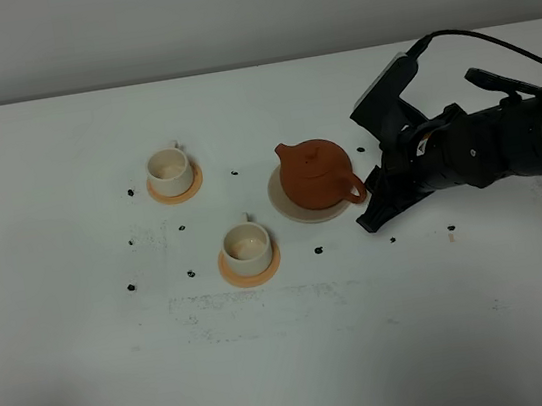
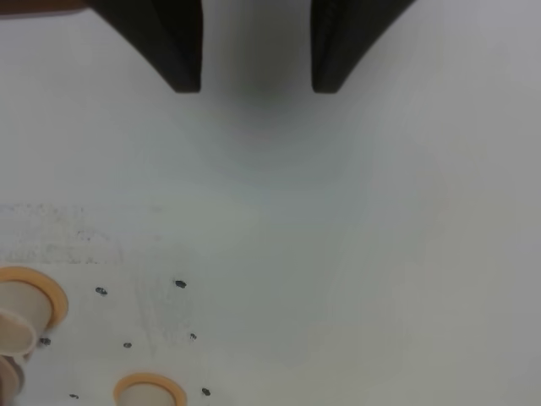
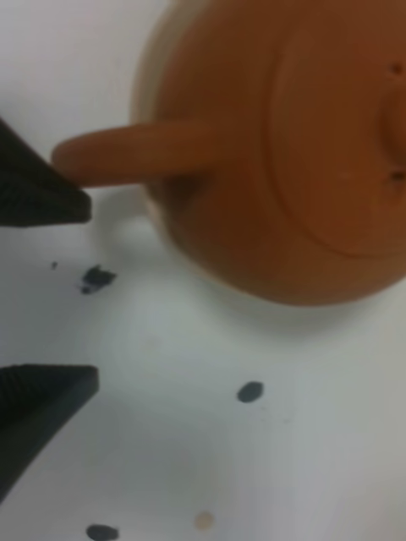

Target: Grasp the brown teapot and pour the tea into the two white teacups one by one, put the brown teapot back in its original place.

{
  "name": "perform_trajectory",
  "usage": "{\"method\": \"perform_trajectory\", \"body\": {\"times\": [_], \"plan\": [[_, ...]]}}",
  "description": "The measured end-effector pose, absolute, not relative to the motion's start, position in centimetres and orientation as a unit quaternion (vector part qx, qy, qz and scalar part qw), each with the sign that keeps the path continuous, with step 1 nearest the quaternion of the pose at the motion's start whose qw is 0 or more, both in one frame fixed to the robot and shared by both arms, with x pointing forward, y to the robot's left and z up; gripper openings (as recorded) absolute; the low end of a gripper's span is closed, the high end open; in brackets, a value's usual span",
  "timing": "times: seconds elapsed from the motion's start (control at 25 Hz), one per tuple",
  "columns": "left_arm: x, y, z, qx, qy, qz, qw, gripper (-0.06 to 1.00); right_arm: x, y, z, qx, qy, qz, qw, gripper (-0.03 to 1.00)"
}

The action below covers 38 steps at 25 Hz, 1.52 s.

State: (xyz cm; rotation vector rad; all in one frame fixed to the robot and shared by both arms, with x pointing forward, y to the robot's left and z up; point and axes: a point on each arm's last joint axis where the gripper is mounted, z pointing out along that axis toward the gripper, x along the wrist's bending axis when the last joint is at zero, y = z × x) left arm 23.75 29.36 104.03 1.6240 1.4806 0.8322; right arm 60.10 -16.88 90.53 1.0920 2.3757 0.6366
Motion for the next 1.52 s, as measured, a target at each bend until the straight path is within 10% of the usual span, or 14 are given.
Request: {"method": "perform_trajectory", "body": {"times": [1.52], "plan": [[23.7, 29.4, 104.0, 0.638, 0.581, 0.327, 0.385, 0.3, 60.1, -15.3, 91.5, 0.336, 0.891, 0.238, 0.19, 0.37]]}}
